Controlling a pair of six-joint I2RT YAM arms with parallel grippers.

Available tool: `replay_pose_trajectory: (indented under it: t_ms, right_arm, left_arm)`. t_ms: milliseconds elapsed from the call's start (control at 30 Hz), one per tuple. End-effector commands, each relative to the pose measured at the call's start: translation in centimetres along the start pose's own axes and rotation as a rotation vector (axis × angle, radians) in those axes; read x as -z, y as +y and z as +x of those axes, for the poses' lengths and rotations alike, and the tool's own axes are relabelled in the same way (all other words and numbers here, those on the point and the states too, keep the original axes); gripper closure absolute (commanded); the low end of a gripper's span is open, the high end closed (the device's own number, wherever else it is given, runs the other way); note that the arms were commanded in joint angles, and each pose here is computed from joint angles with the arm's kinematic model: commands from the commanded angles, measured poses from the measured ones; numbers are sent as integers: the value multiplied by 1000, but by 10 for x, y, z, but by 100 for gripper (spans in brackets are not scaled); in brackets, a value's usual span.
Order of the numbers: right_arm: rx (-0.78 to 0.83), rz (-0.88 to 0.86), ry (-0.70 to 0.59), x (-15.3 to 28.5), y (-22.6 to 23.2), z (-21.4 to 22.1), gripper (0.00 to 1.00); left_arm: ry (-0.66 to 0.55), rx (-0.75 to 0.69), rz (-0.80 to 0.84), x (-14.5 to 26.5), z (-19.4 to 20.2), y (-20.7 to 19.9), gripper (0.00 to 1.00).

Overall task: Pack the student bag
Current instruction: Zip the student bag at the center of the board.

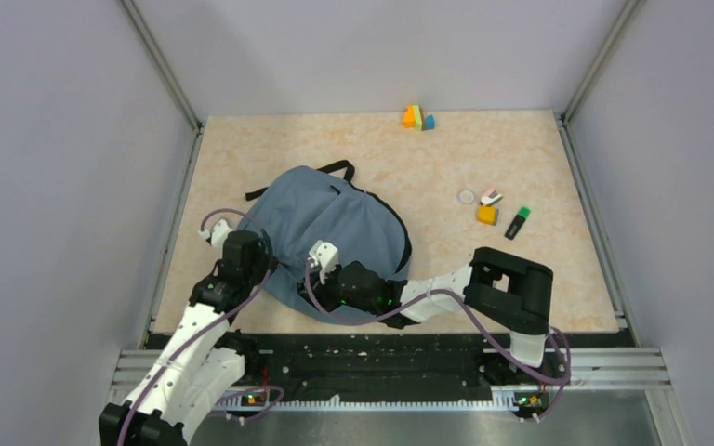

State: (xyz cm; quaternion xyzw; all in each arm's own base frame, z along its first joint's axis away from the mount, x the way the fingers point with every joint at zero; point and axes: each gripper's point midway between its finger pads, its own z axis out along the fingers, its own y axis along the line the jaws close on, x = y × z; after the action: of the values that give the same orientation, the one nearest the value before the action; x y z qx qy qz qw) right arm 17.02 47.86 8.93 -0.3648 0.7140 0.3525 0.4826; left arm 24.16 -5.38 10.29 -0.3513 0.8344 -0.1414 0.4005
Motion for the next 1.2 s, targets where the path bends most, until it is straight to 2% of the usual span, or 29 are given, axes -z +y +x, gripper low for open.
replay_pose_trajectory:
  t_ms: [0, 133, 200, 333, 667, 1167]
  right_arm:
    - [109, 8, -71, -15, -4, -19, 53]
    - [133, 11, -76, -21, -4, -18, 57]
    - [132, 17, -85, -22, -5, -20, 63]
    - [135, 34, -77, -19, -9, -20, 99]
    - [84, 62, -43, 21, -19, -2, 100]
    - [79, -8, -7, 46, 5, 9, 100]
  left_arm:
    - [-62, 50, 113, 13, -26, -35, 100]
    - [-52, 55, 111, 13, -24, -35, 100]
    - [-51, 57, 110, 12, -23, -34, 100]
    - [-66, 52, 98, 11, -26, -31, 100]
    - [-104, 0, 82, 11, -44, -37, 100]
    - [-185, -92, 95, 16, -67, -39, 100]
